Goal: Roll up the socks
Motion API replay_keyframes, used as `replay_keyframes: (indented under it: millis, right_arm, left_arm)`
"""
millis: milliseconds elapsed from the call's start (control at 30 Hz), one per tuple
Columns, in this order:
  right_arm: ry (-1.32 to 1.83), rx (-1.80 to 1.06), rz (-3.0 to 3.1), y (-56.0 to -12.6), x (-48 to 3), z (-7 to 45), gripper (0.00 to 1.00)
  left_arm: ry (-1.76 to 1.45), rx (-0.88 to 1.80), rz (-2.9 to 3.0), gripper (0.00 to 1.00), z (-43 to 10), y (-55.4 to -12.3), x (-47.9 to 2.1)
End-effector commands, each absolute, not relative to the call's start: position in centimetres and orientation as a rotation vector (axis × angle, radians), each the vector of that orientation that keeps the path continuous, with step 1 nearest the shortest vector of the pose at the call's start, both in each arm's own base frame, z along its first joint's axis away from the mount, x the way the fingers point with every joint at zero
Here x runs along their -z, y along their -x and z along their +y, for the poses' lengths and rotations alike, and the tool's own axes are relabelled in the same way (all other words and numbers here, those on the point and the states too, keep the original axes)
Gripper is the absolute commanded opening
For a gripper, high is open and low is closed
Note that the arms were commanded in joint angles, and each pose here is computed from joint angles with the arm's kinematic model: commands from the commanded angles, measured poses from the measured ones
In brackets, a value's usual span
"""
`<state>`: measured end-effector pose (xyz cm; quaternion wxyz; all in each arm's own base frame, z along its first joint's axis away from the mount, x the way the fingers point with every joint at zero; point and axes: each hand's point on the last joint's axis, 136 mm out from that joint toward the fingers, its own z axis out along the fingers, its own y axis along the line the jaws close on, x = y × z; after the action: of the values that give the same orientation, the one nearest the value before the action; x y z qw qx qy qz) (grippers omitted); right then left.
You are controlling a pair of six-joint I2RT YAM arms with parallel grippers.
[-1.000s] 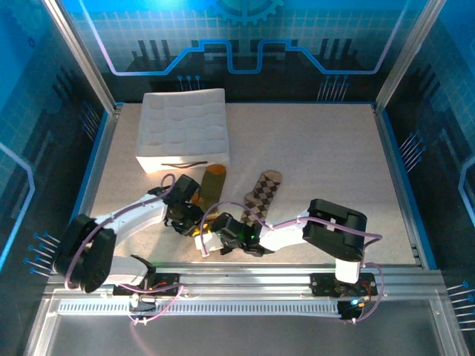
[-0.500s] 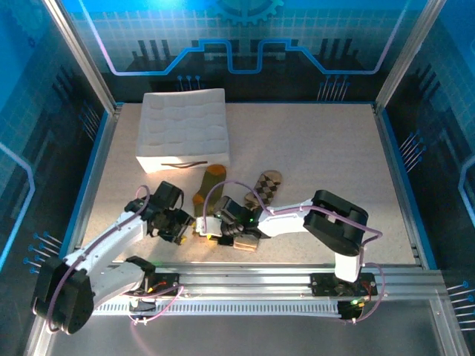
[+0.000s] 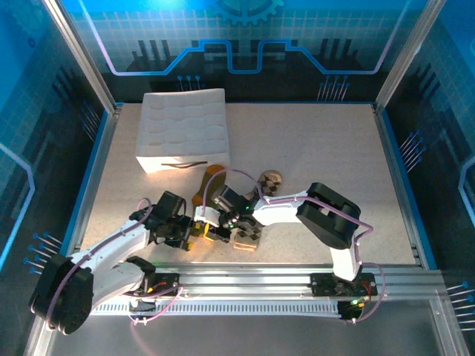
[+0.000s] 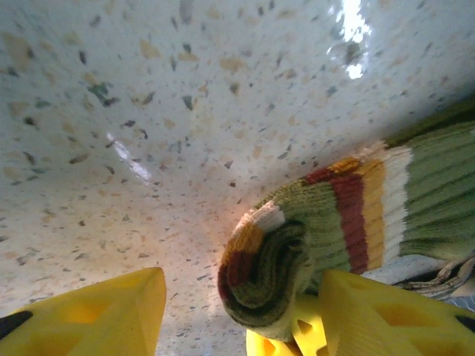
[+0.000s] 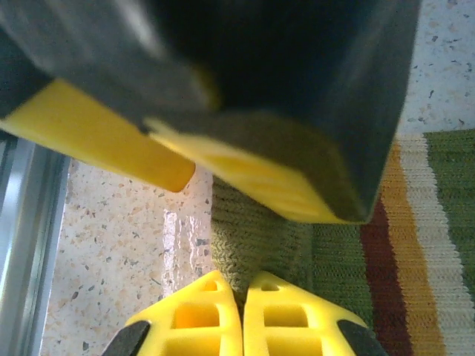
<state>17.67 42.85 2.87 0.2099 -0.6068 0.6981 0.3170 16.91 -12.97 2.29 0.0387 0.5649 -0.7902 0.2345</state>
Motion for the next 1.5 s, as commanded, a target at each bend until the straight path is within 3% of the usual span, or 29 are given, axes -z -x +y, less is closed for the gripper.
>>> replay_keyframes:
  millis: [0, 133, 267, 300, 400, 500, 833, 1067, 1267, 1467]
  right_arm:
    - [1.701, -0.950, 2.102, -16.1, -0.6, 41.5, 0.00]
    - [1.690, -0.980, 2.109, -16.0, -0.7, 41.6, 0.00]
    - [1.697, -1.002, 2.066, -15.9, -1.4, 41.8, 0.00]
    - [1.701, -1.001, 2.036, -15.9, -1.8, 41.8, 0.06]
    - [1.722, -0.956, 1.868, -16.1, -4.0, 41.7, 0.28]
    - [1.722, -0.859, 1.640, -16.4, -6.9, 41.4, 0.41]
    - [1.842, -0.656, 1.517, -15.6, -4.9, 39.9, 0.51]
    - [1.793, -0.596, 1.570, -17.7, -4.3, 41.9, 0.50]
    - [1.773, -0.620, 1.622, -18.0, -3.7, 42.5, 0.43]
    - [1.735, -0.692, 1.744, -18.2, -3.0, 42.2, 0.07]
  left_arm:
    - [-1.778, -0.752, -2.358, 0.52, -13.5, -17.1, -1.7]
    - [-1.798, -0.724, -2.349, 0.36, -13.5, -17.5, -1.0]
    - [-1.837, -0.555, -2.296, 0.05, -12.6, -15.8, -0.1]
    - [-1.856, -0.497, -2.266, 0.00, -12.2, -14.9, 0.2]
    - [-1.921, -0.355, -2.182, 0.00, -11.2, -13.0, 0.7]
    - [-1.982, -0.299, -2.099, 0.00, -10.6, -12.2, 0.8]
    - [-1.977, -0.247, -2.026, 0.00, -9.9, -13.3, 0.7]
    - [-1.951, -0.211, -2.032, 0.00, -9.6, -13.2, 1.0]
    - [-1.940, -0.222, -2.039, 0.00, -9.5, -13.4, 1.1]
    - [-1.938, -0.233, -2.051, 0.00, -9.4, -13.6, 1.0]
